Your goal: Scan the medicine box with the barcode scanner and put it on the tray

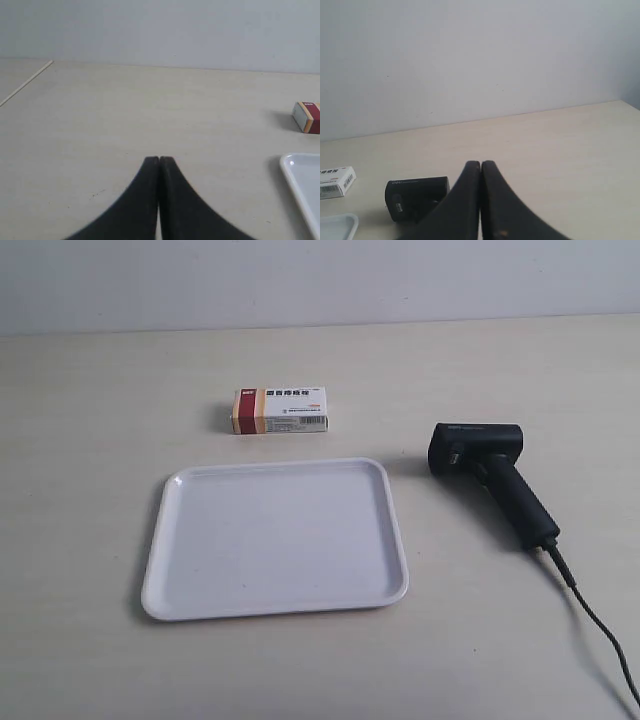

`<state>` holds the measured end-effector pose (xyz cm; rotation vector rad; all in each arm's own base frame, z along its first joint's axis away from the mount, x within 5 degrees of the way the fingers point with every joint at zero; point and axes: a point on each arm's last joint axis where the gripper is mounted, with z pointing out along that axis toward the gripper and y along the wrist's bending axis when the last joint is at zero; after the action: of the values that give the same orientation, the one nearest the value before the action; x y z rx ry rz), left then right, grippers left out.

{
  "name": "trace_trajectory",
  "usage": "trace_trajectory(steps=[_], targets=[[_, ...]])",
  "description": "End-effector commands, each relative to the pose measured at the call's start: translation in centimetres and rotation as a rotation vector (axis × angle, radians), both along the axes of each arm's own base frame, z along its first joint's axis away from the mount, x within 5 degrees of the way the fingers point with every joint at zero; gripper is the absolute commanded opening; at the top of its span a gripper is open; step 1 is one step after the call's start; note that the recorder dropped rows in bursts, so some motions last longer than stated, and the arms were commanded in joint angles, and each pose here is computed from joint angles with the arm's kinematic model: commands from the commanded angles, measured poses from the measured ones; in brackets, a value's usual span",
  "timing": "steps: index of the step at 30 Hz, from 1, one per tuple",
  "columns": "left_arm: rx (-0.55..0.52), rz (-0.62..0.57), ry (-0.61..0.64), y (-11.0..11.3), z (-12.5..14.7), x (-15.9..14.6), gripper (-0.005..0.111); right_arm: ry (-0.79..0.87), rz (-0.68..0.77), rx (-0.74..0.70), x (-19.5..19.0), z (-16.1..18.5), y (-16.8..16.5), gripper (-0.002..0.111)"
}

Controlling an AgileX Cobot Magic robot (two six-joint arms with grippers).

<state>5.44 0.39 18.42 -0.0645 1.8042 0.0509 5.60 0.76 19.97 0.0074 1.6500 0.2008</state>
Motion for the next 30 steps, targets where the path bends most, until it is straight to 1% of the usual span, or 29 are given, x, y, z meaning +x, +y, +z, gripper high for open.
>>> trace_trajectory(steps=[1,14,15,17,19,20,21,22,24,25,27,29,30], targets=[[-0.006,0.000,-0.008,0.0,0.1,0.0,0.002,-0.007,0.001,-0.008,0.0,-0.1,0.0,0.000],[0.001,-0.001,-0.013,0.0,0.1,0.0,0.002,-0.007,0.001,-0.008,0.0,-0.1,0.0,0.000],[-0.046,0.001,-0.036,-0.1,0.3,0.0,0.002,-0.007,0.001,-0.008,0.0,-0.1,0.0,0.000],[-0.180,0.008,-0.150,-0.2,1.2,0.2,0.002,-0.014,0.001,-0.007,0.0,0.0,0.0,0.000],[-0.410,0.028,-0.316,-0.1,2.6,0.2,0.002,-0.048,-0.002,0.011,0.0,0.3,0.0,0.000],[-0.487,0.039,-0.384,0.1,3.2,0.1,0.002,-0.067,-0.004,0.036,0.0,0.5,0.0,0.000],[-0.522,0.050,-0.466,0.4,3.8,0.0,0.002,-0.082,-0.006,0.079,0.0,0.7,0.0,0.000],[-0.512,0.057,-0.535,0.6,4.4,-0.2,0.002,-0.090,-0.007,0.131,0.0,0.8,0.0,0.000],[-0.434,0.048,-0.644,0.7,5.6,-0.5,0.000,-0.100,-0.008,0.244,0.0,1.1,-0.1,0.000],[-0.390,0.037,-0.693,0.7,6.7,-0.8,0.000,-0.129,-0.009,0.273,0.0,1.3,-0.1,0.000],[-0.364,0.033,-0.668,0.6,8.6,-0.1,0.000,-0.200,-0.011,0.289,-0.1,2.0,-0.2,0.000],[-0.304,0.031,-0.594,0.6,10.4,1.6,0.000,-0.252,-0.013,0.296,-0.2,2.5,-0.3,0.000],[-0.272,0.029,-0.518,0.5,11.1,3.1,0.000,-0.255,-0.013,0.298,-0.2,2.5,-0.3,0.000]])
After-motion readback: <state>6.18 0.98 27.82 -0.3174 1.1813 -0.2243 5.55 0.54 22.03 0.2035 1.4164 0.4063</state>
